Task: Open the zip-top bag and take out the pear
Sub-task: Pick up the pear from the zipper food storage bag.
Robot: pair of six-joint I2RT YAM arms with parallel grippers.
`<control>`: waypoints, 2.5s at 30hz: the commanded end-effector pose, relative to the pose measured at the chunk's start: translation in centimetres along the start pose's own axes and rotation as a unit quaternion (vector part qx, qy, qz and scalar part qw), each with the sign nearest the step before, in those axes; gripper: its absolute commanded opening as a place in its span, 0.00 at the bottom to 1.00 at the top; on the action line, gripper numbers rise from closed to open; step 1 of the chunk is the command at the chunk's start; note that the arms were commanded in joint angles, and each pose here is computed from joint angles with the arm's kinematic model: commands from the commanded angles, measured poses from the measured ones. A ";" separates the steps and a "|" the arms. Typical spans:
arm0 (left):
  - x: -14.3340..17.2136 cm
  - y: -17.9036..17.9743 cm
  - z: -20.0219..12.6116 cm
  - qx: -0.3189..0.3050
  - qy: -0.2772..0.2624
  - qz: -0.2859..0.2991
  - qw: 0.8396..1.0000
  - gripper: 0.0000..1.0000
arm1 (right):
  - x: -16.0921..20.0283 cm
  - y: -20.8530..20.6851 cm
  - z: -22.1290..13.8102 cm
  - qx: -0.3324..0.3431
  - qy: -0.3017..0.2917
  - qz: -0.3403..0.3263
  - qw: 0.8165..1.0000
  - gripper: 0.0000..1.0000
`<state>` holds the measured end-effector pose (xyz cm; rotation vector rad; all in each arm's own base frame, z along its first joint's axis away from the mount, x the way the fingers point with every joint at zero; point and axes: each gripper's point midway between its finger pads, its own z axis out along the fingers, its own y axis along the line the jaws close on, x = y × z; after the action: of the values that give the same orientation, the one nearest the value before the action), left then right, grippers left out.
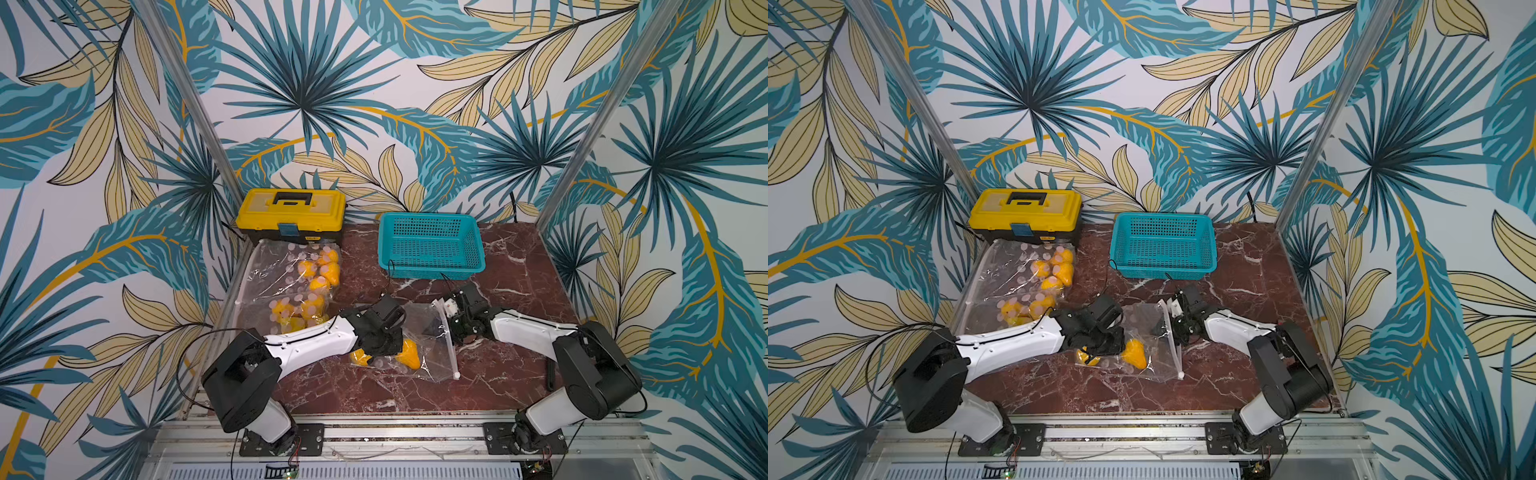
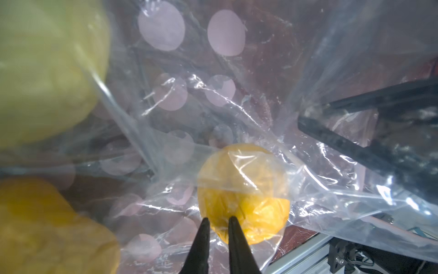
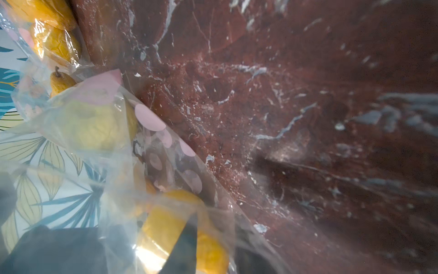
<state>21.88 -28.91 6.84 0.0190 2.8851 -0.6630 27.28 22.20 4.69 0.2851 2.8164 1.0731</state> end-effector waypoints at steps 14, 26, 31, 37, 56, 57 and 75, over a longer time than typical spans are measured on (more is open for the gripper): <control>0.4 3.0 6.1 -0.077 0.049 0.004 0.996 0.09 | 5.0 1.4 -2.4 -0.024 0.096 -0.092 0.991 0.48; -1.9 3.3 6.7 -0.080 0.037 0.016 0.996 0.04 | 3.6 2.0 -2.1 0.051 0.023 -0.137 0.989 0.41; -2.3 3.4 7.0 -0.081 0.037 0.017 0.996 0.03 | 3.5 2.2 -0.5 0.071 0.028 -0.145 0.987 0.59; -2.3 3.7 7.1 -0.082 0.038 0.014 0.996 0.03 | 4.8 2.3 1.2 0.083 0.045 -0.144 0.985 0.78; -1.6 6.4 6.6 -0.093 0.035 -0.027 0.995 0.04 | 3.1 1.2 -3.0 0.115 -0.010 -0.095 0.989 0.64; -1.6 6.6 6.5 -0.093 0.034 -0.031 0.995 0.04 | 2.8 1.3 -3.9 0.109 -0.019 -0.091 0.990 0.64; -1.7 6.8 4.8 -0.081 0.010 -0.057 0.995 0.05 | -7.7 5.0 -18.5 0.108 -0.218 -0.081 0.967 0.64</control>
<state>26.68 -27.81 2.13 -0.0890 2.8703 -0.5935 30.90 13.70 21.06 0.2601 2.5244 0.6617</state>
